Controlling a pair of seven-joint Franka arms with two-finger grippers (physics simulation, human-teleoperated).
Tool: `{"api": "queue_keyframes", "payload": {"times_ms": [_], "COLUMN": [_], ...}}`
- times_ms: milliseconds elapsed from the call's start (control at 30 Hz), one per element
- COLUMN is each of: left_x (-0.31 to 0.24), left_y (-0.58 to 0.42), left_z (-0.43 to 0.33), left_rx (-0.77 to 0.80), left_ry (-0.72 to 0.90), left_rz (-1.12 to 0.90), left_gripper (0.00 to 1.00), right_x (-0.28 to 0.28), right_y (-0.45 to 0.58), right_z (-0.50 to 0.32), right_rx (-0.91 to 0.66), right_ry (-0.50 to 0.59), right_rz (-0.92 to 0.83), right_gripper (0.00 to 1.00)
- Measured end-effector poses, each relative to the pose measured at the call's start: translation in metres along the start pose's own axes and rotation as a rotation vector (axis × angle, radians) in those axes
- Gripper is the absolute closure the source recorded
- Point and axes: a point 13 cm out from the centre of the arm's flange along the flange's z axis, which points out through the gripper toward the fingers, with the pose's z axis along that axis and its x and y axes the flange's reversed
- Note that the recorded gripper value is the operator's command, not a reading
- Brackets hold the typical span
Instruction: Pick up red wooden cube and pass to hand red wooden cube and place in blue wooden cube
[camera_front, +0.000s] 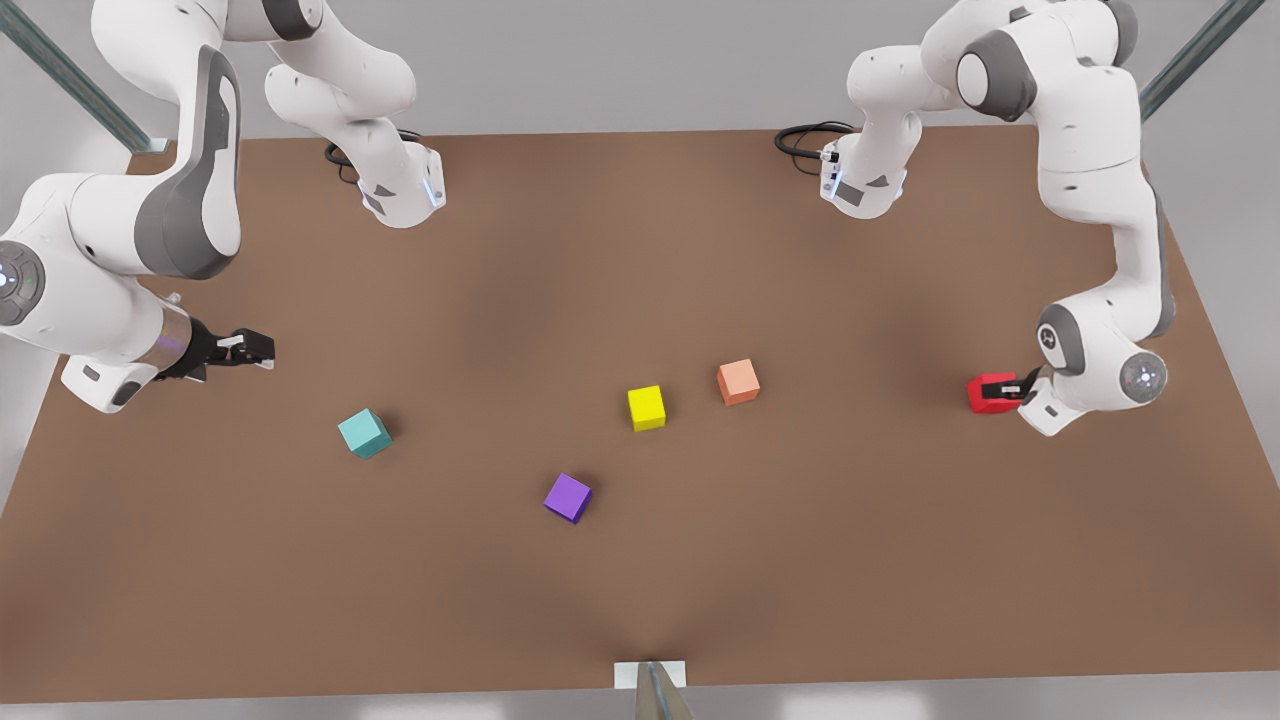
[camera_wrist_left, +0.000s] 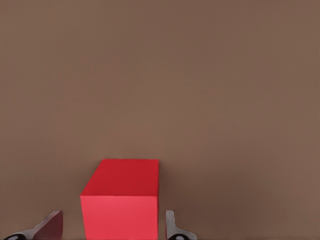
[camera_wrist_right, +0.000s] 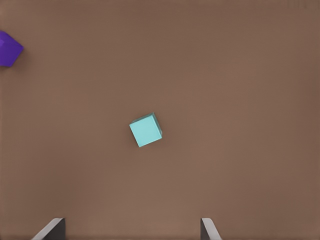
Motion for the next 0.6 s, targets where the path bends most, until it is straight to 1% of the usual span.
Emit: {"api": "queue_keyframes", "payload": {"times_ms": [167, 600], "left_x": [0.001, -0.003], "left_y": [0.002, -0.004], "left_z": [0.015, 0.046], "left_rx": [-0.001, 0.008], "left_ry": [0.015, 0.036], "left_rz": [0.048, 0.089], "left_gripper": [0.0, 0.0], "right_x": [0.0, -0.001], "right_y": [0.0, 0.001], "right_z": [0.0, 0.001], "right_rx": [-0.001, -0.002], "right_ry": [-0.001, 0.0], "right_rz": [-0.006, -0.017], "right_gripper": [0.0, 0.0]}}
